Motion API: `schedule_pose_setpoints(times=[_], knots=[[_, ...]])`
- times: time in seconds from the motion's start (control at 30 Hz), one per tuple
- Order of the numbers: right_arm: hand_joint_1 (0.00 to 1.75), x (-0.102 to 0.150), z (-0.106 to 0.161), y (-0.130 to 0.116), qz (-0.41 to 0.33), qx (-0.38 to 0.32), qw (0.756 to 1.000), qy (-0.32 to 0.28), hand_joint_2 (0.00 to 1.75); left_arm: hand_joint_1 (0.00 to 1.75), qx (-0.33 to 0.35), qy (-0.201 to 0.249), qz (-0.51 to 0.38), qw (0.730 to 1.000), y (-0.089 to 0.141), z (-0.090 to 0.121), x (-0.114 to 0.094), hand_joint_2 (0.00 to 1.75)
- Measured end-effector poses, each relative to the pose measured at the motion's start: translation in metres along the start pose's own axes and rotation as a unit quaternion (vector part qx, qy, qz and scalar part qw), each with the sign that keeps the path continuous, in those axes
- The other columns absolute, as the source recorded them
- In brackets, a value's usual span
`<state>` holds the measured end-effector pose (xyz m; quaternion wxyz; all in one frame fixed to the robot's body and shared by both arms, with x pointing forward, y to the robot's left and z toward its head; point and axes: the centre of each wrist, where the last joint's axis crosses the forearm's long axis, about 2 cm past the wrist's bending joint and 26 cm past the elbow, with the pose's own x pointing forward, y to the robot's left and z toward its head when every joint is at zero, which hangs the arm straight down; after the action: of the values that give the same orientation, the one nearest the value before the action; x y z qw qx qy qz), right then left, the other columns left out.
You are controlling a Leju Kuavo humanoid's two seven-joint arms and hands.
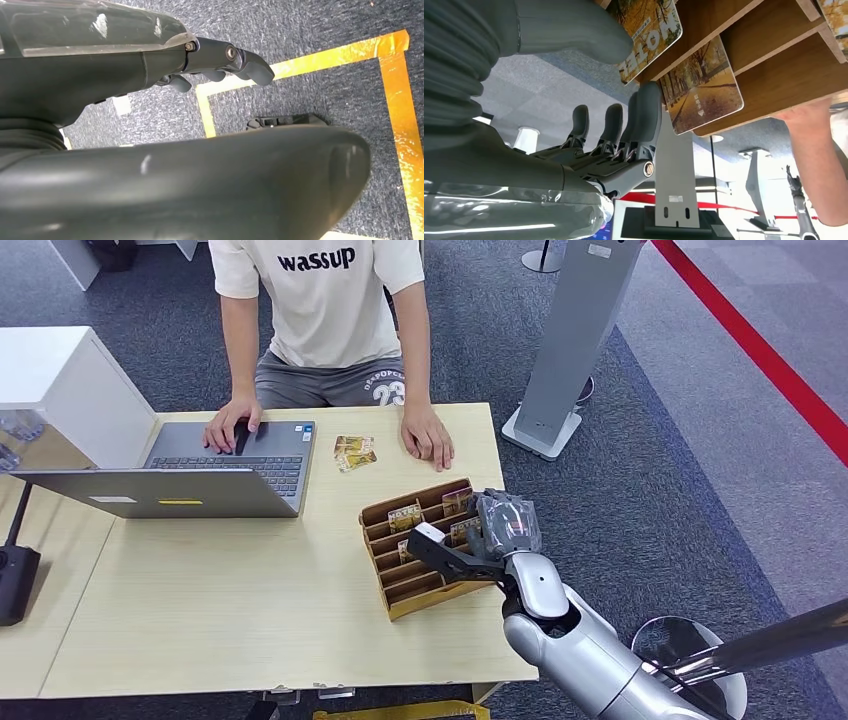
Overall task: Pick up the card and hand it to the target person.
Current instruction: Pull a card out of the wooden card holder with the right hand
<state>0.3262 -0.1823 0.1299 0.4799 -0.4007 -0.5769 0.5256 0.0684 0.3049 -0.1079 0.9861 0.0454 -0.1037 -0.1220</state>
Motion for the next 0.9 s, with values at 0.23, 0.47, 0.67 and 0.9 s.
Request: schedule_pose_setpoints(times=[0.23, 0.47, 0.67, 0.9], knots=[[1.22, -0.0011, 0.0001, -0.0001, -0.001, 0.001, 1.0, 0.003, 1.75, 0.0, -0.001, 0.0, 0.0, 1.0, 0.0, 0.0, -0.0001, 0.0], [0.83, -0.0017, 0.0002, 0.0, -0.007, 0.004, 1.0, 0.003, 1.75, 0.0, -0.001, 0.0, 0.0, 1.0, -0.0001, 0.0, -0.0001, 0.0], [0.71, -0.0026, 0.0025, 0.003, -0.01, 0.009, 1.0, 0.002, 1.75, 0.0, -0.001, 0.0, 0.0, 1.0, -0.0001, 0.0, -0.0001, 0.0], [0.87, -0.0042, 0.0039, 0.0056, -0.015, 0.018, 1.0, 0.0, 1.75, 0.0, -0.001, 0.0, 0.0, 1.0, -0.0001, 0.0, -0.0002, 0.0]])
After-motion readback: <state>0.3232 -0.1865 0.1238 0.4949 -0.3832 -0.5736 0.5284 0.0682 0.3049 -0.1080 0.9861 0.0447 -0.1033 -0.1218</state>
